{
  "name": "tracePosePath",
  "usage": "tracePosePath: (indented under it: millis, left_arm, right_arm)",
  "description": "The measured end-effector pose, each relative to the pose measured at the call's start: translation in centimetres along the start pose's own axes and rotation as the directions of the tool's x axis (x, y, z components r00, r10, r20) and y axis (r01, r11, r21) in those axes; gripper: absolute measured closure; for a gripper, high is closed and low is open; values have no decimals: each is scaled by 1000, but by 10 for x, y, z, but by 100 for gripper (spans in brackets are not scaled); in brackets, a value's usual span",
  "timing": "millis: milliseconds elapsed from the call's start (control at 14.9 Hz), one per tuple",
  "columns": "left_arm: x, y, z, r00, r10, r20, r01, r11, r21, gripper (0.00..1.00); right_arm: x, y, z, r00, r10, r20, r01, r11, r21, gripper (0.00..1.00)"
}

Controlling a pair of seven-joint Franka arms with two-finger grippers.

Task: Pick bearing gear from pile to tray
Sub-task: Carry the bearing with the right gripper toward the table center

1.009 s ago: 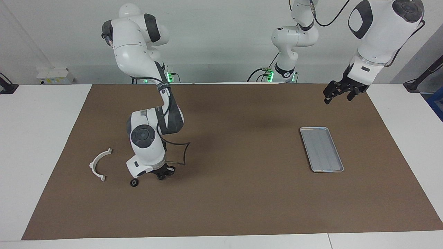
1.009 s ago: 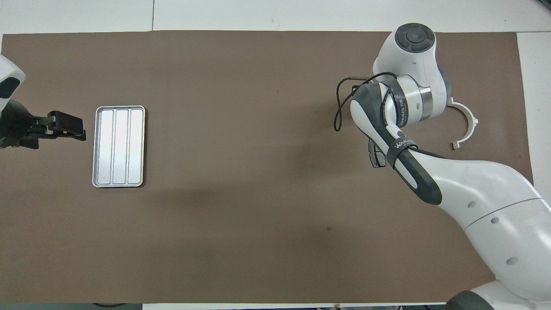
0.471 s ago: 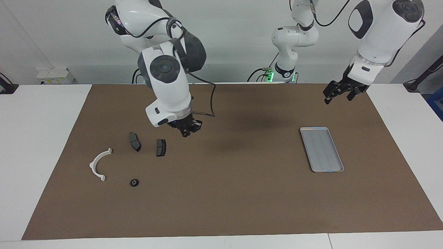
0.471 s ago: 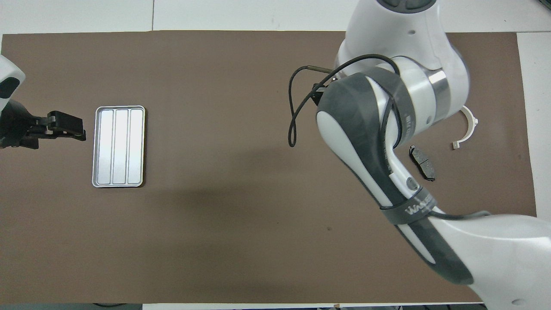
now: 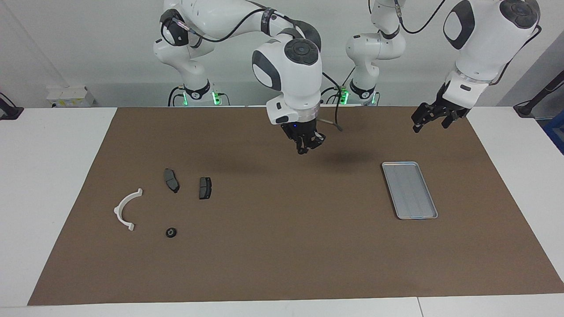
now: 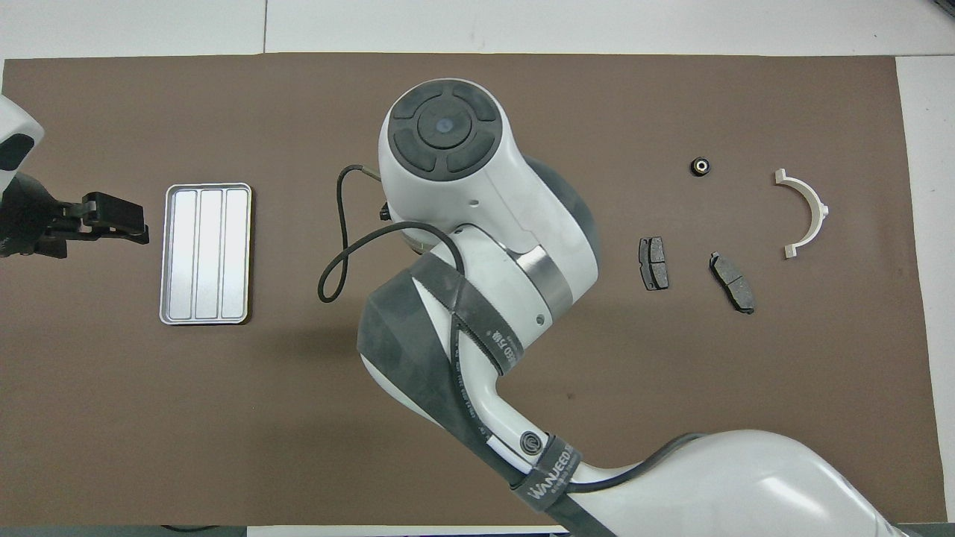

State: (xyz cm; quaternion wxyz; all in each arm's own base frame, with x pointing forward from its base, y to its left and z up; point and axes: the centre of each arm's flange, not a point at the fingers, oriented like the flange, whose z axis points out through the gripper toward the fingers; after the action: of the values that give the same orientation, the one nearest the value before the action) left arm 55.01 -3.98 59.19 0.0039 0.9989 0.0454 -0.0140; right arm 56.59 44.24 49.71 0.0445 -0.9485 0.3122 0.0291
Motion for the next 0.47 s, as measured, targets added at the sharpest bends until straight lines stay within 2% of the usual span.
tracePosePath:
  millis: [471]
  left_arm:
    - [0,0,0,1000,0,0,0,1000,0,0]
  right_arm:
    - [-18,-34,130,999,31,-44,-31,1000,-2,78]
